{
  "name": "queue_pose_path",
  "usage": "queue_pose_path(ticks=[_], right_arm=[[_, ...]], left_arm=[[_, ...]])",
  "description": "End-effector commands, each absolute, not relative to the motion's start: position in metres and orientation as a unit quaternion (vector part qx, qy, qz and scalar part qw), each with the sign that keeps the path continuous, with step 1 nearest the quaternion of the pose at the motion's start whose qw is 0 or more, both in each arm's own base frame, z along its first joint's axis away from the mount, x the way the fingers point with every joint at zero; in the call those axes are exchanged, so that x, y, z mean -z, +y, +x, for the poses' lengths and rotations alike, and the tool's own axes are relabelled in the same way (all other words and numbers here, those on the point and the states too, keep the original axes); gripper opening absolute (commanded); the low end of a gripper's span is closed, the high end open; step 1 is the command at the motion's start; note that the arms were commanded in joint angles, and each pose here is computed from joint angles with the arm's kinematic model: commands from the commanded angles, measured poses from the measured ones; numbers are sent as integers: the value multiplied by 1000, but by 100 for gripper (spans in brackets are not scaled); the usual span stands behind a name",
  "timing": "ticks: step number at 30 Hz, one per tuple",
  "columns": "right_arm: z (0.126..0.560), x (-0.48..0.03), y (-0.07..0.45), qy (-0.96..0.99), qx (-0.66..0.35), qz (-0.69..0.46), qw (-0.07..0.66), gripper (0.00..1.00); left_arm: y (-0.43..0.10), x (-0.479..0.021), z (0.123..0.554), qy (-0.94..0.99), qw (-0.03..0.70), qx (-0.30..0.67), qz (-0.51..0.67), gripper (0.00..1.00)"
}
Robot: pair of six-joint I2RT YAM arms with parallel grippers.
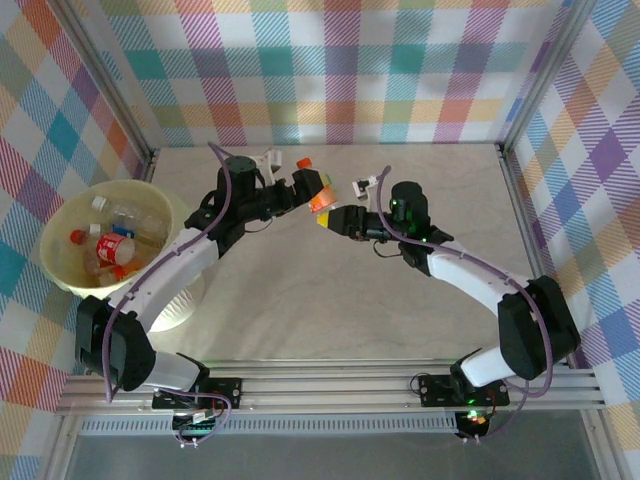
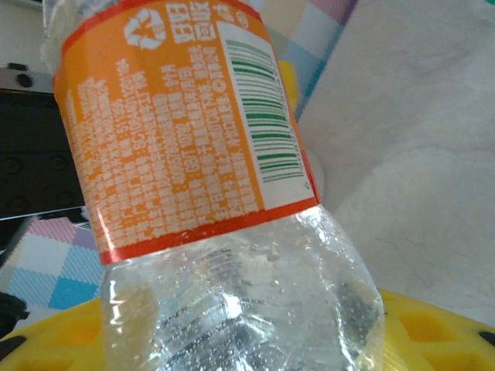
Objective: Put the plastic bottles in the bin
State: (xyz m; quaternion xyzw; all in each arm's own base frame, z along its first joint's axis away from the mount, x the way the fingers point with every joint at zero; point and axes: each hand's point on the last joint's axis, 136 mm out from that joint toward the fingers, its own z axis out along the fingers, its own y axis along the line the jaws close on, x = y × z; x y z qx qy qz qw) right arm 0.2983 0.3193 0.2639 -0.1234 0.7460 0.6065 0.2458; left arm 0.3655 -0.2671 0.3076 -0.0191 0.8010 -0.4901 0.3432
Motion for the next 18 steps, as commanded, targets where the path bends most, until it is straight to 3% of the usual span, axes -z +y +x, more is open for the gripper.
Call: queue_pose_path(ticks=[1, 5, 15, 18], right_arm=[[288, -299, 329, 705, -641, -164, 256, 47], [286, -303, 336, 694, -655, -168, 248, 48], [289, -308, 346, 679, -674, -168, 239, 48], [289, -305, 347, 680, -674, -170, 233, 50]], left_arm=[[-283, -328, 361, 775, 353, 524, 19, 97], [-283, -332, 361, 768, 360, 529, 21, 92], [-288, -340, 349, 750, 360, 553, 51, 55], [-283, -339, 348, 753, 368, 543, 45, 48]])
